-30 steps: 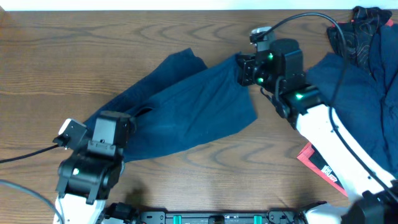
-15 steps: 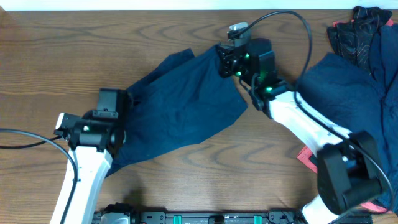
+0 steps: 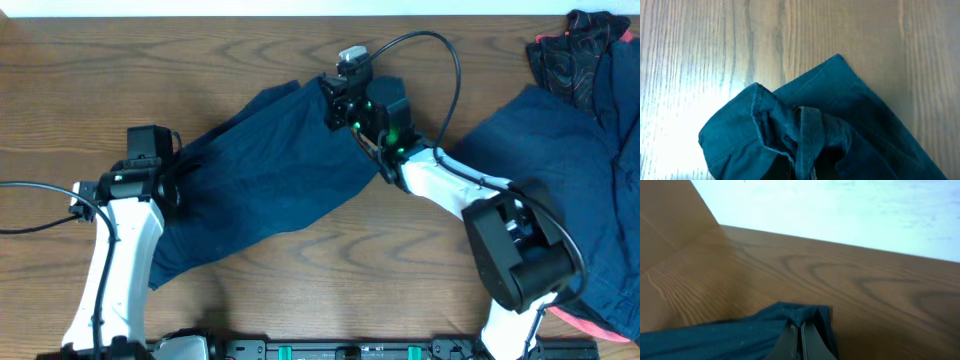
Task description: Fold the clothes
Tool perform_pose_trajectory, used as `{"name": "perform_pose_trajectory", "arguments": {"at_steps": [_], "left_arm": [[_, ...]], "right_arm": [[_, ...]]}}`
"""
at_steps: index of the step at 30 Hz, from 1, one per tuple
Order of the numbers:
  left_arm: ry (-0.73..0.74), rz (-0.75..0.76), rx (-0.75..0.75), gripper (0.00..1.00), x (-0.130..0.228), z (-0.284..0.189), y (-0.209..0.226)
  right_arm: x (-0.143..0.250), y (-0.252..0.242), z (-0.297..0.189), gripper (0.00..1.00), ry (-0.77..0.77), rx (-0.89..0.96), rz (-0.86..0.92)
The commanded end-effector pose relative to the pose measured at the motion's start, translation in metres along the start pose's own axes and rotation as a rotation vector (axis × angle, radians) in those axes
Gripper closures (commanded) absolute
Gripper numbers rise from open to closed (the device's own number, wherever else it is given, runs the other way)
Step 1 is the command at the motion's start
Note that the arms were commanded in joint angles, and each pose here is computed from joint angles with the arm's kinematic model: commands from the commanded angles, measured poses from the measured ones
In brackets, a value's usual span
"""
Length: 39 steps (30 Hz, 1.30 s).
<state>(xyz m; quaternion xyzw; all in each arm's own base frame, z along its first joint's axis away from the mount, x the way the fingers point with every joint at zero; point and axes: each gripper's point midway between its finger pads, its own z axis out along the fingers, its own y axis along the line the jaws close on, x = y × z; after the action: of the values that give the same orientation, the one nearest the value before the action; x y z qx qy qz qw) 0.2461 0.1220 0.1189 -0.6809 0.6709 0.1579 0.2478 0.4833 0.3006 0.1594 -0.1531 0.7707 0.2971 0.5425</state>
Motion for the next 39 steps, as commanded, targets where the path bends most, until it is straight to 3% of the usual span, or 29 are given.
{"name": "perform_pose_trajectory", "arguments": {"at_steps": [1,6,7,8,9,12,13,17,22,31,35,39], "left_arm": [[-0.056,-0.007,-0.049,0.90,-0.014,0.009,0.007],[-0.061,-0.032,-0.053,0.83,-0.016,0.019,0.002],[-0.062,-0.037,-0.053,0.73,-0.017,0.020,0.001],[-0.063,-0.039,-0.054,0.59,-0.017,0.022,0.001],[-0.063,-0.036,-0.052,0.52,-0.018,0.022,0.000],[-0.065,0.018,-0.039,0.38,-0.019,0.023,-0.004],[-0.063,0.051,-0.033,0.33,-0.018,0.023,-0.006],[-0.008,0.175,0.006,0.32,-0.010,0.022,-0.014],[0.042,0.269,0.051,0.32,-0.003,0.016,-0.018],[0.242,0.454,0.188,0.32,0.033,0.003,-0.028],[0.322,0.487,0.205,0.32,0.047,-0.001,-0.025],[0.360,0.502,0.182,0.32,0.053,-0.003,-0.016]], "right_arm": [[0.000,-0.009,0.008,0.99,-0.032,0.044,-0.016],[-0.001,0.003,0.016,0.99,-0.088,0.009,-0.031],[-0.002,0.005,0.016,0.98,-0.101,0.005,-0.033],[-0.001,0.004,0.018,0.65,-0.109,0.008,-0.034],[-0.002,0.003,0.018,0.43,-0.111,0.014,-0.034],[-0.006,-0.008,0.016,0.01,-0.123,0.049,-0.031],[-0.009,-0.012,0.015,0.01,-0.128,0.056,-0.030],[-0.028,-0.028,0.004,0.01,-0.148,0.070,-0.024],[-0.021,-0.052,-0.023,0.01,0.033,0.129,0.040],[0.058,-0.071,-0.121,0.01,0.564,0.268,0.239],[0.105,-0.041,-0.138,0.01,0.753,0.147,0.336],[0.144,-0.020,-0.141,0.04,0.846,0.060,0.390]]}}
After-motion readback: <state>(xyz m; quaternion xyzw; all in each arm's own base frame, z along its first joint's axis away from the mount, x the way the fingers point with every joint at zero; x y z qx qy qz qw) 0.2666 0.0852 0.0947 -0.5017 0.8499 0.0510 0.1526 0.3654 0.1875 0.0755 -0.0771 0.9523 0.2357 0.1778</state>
